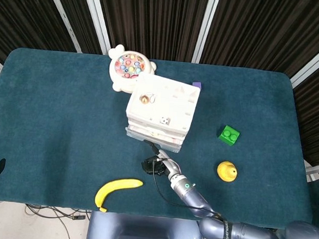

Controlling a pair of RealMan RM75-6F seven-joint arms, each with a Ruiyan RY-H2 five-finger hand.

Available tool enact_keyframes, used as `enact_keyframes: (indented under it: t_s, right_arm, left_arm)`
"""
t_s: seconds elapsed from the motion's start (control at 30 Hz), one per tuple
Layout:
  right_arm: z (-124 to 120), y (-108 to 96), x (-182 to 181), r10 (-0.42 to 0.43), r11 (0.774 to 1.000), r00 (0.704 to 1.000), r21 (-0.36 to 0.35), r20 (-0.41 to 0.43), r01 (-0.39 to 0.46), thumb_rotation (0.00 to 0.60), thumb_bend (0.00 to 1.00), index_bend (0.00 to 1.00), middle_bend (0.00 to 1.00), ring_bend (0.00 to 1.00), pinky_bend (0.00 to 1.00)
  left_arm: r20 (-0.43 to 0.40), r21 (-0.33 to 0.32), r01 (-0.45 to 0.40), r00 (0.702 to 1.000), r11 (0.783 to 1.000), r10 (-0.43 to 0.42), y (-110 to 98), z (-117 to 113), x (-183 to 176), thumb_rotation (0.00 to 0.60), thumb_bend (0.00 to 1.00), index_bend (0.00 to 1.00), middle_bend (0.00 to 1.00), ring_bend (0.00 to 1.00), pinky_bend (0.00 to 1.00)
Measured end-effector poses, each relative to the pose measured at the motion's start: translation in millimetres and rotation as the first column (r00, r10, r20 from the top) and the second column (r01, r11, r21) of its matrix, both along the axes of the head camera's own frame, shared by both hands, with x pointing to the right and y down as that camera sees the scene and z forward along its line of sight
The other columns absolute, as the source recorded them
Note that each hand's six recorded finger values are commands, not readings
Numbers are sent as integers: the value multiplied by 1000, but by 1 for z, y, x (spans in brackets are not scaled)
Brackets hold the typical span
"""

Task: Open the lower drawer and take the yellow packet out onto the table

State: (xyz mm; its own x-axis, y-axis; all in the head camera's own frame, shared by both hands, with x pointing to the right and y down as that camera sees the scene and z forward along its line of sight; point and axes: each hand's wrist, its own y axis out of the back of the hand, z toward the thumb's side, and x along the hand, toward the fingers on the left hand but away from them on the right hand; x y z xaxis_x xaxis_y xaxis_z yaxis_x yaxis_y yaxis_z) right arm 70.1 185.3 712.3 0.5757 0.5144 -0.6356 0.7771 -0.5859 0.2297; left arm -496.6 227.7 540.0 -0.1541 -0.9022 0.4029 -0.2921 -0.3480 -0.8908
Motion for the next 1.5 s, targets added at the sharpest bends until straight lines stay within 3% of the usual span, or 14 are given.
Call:
enact_keyframes:
  t_s: [0.47, 1.5]
  right_arm:
    - [-4, 10, 2, -21, 1000, 1000, -10, 20, 21, 600, 551, 0, 813, 876, 928]
    - [-6, 13, 11, -47, 998, 995, -40, 93, 51, 600, 551, 0, 813, 876, 928]
  left_arm:
    - [2, -1, 0, 1000, 1000, 0, 0, 0, 0, 600, 355, 45, 0, 0, 0]
    - [5, -4, 0, 1000, 1000, 0, 0, 1, 0, 600, 355, 45, 0, 0, 0]
